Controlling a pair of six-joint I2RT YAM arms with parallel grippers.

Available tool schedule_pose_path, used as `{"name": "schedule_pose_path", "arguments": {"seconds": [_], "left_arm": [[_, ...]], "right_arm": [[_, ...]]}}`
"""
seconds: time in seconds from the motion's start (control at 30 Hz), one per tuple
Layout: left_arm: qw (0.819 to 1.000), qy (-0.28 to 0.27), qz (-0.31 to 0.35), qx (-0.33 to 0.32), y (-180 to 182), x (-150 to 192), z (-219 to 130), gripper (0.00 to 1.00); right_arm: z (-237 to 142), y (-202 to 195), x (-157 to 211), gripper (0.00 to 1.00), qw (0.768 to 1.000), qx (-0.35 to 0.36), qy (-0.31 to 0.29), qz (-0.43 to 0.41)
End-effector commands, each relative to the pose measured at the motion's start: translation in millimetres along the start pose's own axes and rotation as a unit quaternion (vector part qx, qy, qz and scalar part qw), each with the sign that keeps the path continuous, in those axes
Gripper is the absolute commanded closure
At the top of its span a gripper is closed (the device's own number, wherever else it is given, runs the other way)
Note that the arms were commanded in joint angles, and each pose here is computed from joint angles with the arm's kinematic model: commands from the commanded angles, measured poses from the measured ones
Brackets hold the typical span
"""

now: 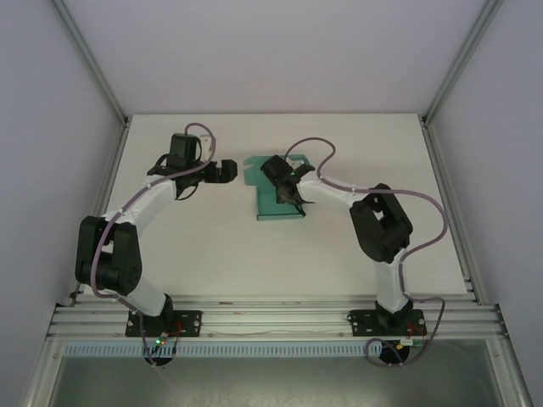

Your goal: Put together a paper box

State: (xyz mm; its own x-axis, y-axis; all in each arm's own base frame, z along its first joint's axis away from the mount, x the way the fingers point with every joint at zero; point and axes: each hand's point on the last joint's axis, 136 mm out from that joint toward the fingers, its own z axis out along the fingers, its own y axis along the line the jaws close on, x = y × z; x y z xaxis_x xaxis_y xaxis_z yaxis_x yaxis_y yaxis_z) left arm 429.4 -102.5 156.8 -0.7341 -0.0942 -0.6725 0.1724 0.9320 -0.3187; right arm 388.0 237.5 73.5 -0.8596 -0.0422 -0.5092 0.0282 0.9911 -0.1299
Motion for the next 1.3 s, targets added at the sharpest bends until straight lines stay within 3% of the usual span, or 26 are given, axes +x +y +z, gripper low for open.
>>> {"name": "schedule_pose_path", "arguments": {"seconds": [0.0,0.1,0.2,0.37,0.53,0.63,0.9,1.13,1.27], "left_arm": [[0.999,-0.023,0.035,0.031,-15.7,-19.4,-8.9,0.00],[0.997,-0.029,0.058,0.049,-24.1,-26.3,-12.9,0.00],[0.993,-0.024,0.082,0.080,-35.6,-28.8,-13.4,0.00],[0.976,0.012,0.147,0.158,-60.4,-15.5,-5.5,0.00],[0.956,0.071,0.227,0.174,-71.1,1.8,10.1,0.01],[0.950,0.094,0.251,0.162,-66.6,4.6,20.8,0.07],[0.932,0.142,0.287,0.171,-67.4,6.8,30.4,0.26],[0.924,0.157,0.303,0.173,-64.5,11.4,39.8,0.42],[0.919,0.170,0.309,0.179,-64.9,12.8,43.2,0.44]], "right_arm": [[-23.4,-3.4,-21.7,0.19,0.999,-0.032,-0.041,0.013],[-38.3,-16.6,-34.7,0.06,0.996,-0.049,-0.067,0.012],[-56.2,-29.0,-47.1,0.00,0.991,-0.079,-0.105,-0.006],[-82.6,-28.3,-65.4,0.00,0.963,-0.201,-0.156,-0.090],[-86.5,-23.5,-72.4,0.00,0.932,-0.279,-0.112,-0.201],[-73.4,-21.9,-76.8,0.03,0.913,-0.310,-0.094,-0.248],[-53.4,-25.6,-85.2,0.30,0.877,-0.364,-0.042,-0.311],[-48.5,-28.6,-77.5,0.61,0.870,-0.370,-0.010,-0.326],[-44.8,-29.7,-75.4,0.72,0.870,-0.368,-0.001,-0.327]]}}
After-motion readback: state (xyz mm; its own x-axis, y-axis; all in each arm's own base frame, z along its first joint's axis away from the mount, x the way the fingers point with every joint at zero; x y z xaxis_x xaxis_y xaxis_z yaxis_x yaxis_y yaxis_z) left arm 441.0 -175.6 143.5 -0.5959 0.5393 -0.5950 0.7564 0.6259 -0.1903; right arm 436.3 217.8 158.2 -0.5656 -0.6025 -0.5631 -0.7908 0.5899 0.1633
